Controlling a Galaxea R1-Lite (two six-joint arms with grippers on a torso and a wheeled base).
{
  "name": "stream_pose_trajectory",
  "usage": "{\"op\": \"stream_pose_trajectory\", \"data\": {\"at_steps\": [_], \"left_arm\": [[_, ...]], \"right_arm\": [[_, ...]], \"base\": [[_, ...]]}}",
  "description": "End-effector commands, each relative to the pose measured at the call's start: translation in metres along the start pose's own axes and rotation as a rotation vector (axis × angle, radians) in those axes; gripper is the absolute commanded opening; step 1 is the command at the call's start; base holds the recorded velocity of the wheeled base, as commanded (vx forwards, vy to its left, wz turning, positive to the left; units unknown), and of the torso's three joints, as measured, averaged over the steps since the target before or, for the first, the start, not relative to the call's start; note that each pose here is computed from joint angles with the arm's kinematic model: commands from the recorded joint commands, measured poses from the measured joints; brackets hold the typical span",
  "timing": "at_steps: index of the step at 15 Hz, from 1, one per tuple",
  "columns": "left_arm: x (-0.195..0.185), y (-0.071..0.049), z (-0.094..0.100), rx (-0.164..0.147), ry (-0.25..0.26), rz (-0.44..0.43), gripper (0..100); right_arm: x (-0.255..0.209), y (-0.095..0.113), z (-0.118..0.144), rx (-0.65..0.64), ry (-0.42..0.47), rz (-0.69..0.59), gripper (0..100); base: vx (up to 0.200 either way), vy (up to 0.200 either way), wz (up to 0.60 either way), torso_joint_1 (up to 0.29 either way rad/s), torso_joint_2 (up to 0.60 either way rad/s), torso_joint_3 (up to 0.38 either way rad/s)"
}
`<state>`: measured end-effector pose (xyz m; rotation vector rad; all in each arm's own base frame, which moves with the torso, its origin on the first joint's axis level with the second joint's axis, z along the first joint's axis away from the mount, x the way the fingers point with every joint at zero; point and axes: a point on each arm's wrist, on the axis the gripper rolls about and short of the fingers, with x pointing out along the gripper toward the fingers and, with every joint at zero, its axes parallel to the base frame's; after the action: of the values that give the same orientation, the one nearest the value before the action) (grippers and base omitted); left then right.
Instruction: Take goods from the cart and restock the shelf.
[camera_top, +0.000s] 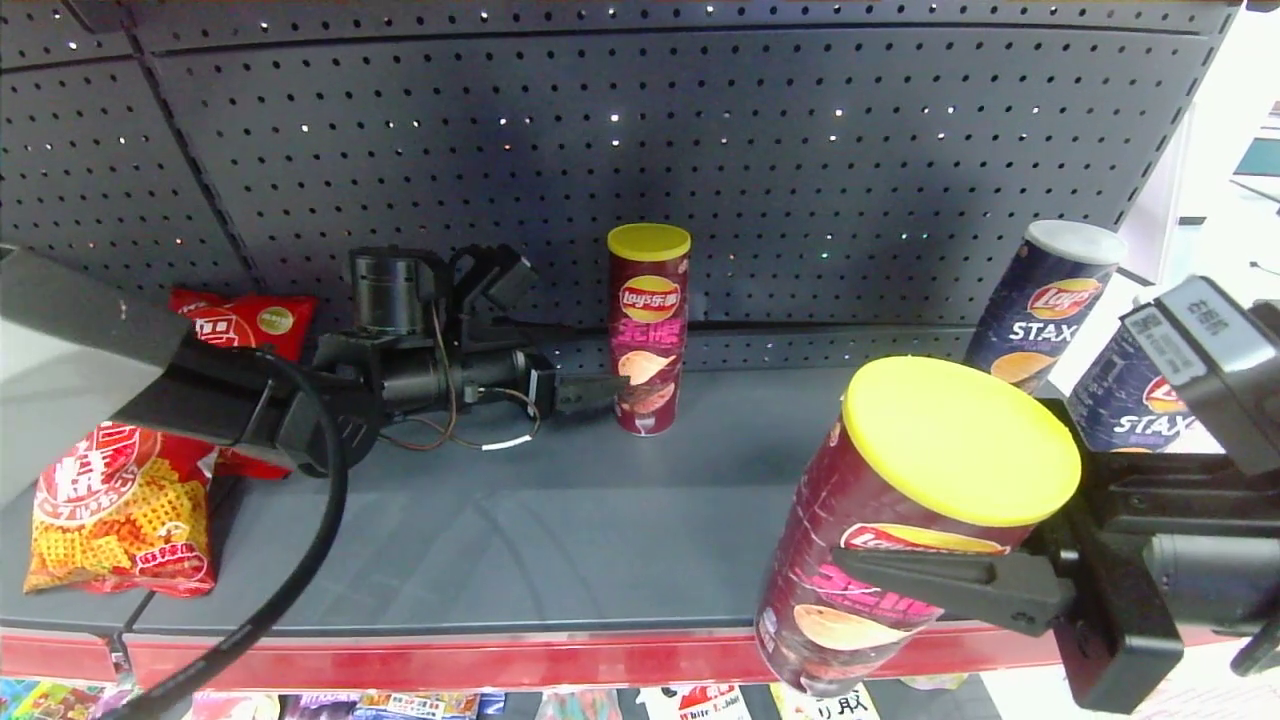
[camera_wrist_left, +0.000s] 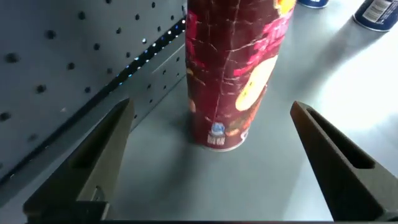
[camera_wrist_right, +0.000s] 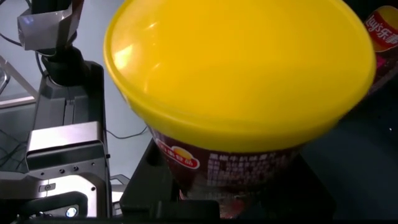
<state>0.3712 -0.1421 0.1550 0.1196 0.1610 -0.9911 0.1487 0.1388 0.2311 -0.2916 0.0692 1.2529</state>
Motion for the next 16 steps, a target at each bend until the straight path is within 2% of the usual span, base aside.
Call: {"op": "stream_pose_trajectory", "data": {"at_steps": [1, 10, 12, 15, 16], "left_arm": [[0.017, -0.002, -0.007, -0.003, 0.01, -0.028, 100], [0.056, 0.009, -0.022, 0.009, 0.002, -0.053, 100], [0.064, 0.004, -0.023, 0.019, -0.009, -0.069, 100], [0.069, -0.003, -0.025, 0.018, -0.006, -0.086, 100], [0.069, -0.003, -0.024, 0.02, -0.008, -0.086, 0]], "right_arm": [[-0.001, 0.0, -0.001, 0.001, 0.002, -0.002, 0], [-0.011, 0.003, -0.014, 0.022, 0.03, -0.027, 0], [-0.01, 0.002, -0.014, 0.023, 0.031, -0.027, 0], [-0.01, 0.002, -0.013, 0.021, 0.028, -0.028, 0], [-0.011, 0.002, -0.012, 0.02, 0.027, -0.028, 0]], "base": [[0.0, 0.0, 0.0, 0.0, 0.0, 0.0], [0.0, 0.0, 0.0, 0.0, 0.0, 0.0], [0.0, 0.0, 0.0, 0.0, 0.0, 0.0], [0.0, 0.0, 0.0, 0.0, 0.0, 0.0], [0.0, 0.0, 0.0, 0.0, 0.0, 0.0]]}}
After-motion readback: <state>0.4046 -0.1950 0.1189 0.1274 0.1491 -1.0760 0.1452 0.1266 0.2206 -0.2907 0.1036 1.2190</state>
